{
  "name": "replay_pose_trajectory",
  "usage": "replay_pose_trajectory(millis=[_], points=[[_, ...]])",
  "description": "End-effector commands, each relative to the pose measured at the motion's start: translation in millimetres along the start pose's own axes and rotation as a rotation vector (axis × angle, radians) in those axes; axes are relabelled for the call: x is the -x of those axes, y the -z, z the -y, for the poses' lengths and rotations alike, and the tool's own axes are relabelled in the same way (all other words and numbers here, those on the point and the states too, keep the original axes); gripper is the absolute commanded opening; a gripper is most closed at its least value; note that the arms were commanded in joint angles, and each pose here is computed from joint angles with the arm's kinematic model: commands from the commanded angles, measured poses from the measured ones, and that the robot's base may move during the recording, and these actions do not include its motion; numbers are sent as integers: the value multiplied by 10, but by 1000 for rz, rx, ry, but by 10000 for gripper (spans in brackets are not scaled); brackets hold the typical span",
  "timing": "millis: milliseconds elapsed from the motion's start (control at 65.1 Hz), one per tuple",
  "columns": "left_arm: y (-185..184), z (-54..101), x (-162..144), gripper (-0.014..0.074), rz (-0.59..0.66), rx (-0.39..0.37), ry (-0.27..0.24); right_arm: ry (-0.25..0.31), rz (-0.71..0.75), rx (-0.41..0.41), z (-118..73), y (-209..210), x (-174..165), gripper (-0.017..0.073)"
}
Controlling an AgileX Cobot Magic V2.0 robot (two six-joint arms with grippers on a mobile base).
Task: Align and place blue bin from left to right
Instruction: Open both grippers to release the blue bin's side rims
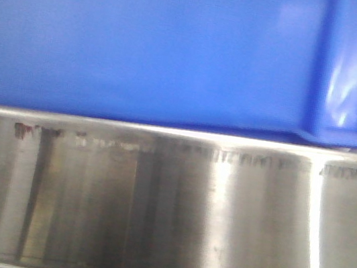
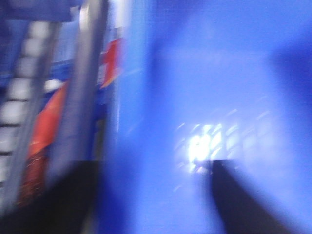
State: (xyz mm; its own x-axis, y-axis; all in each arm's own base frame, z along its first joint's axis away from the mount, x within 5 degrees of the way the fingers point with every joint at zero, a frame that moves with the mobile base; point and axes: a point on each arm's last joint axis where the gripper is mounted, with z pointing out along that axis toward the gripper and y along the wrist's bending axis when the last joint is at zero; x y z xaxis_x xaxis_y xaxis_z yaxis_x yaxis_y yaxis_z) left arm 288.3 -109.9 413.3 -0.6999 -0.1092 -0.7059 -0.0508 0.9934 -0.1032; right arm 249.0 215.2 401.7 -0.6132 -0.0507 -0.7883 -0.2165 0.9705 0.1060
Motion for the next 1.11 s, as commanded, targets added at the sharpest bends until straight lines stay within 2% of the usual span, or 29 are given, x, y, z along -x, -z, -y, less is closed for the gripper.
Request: replay_pose_trajectory(millis=[0, 61, 138, 338, 430, 584, 768, 799, 891, 1014, 1091], points=[[95, 15, 39, 578, 42, -28, 3, 23, 65, 32, -22, 86, 83, 379], [103, 10, 42, 582, 46, -26, 2, 22, 67, 33, -19, 96, 86, 464], [135, 1, 49, 580, 55, -27, 3, 20, 70, 35, -14, 114, 93, 482], [313, -53, 63, 576, 95, -42, 13, 1, 110, 56, 48, 310, 146, 384], [432, -89, 70, 527, 123, -53, 20, -13, 141, 72, 99, 460, 181, 304], [620, -151, 70, 325, 165, -69, 32, -37, 188, 94, 193, 696, 226, 176], [880, -244, 57, -27, 223, -91, 48, -66, 246, 121, 317, 983, 264, 38], [930, -268, 57, -106, 239, -88, 47, -59, 258, 125, 341, 1036, 269, 4], [988, -309, 61, -111, 264, -70, 39, -14, 282, 127, 385, 1132, 276, -91], [1030, -335, 62, -111, 281, -62, 35, 95, 298, 114, 408, 1178, 275, -78], [1068, -348, 49, -111, 287, -71, 40, 122, 307, 112, 424, 1213, 277, -79]])
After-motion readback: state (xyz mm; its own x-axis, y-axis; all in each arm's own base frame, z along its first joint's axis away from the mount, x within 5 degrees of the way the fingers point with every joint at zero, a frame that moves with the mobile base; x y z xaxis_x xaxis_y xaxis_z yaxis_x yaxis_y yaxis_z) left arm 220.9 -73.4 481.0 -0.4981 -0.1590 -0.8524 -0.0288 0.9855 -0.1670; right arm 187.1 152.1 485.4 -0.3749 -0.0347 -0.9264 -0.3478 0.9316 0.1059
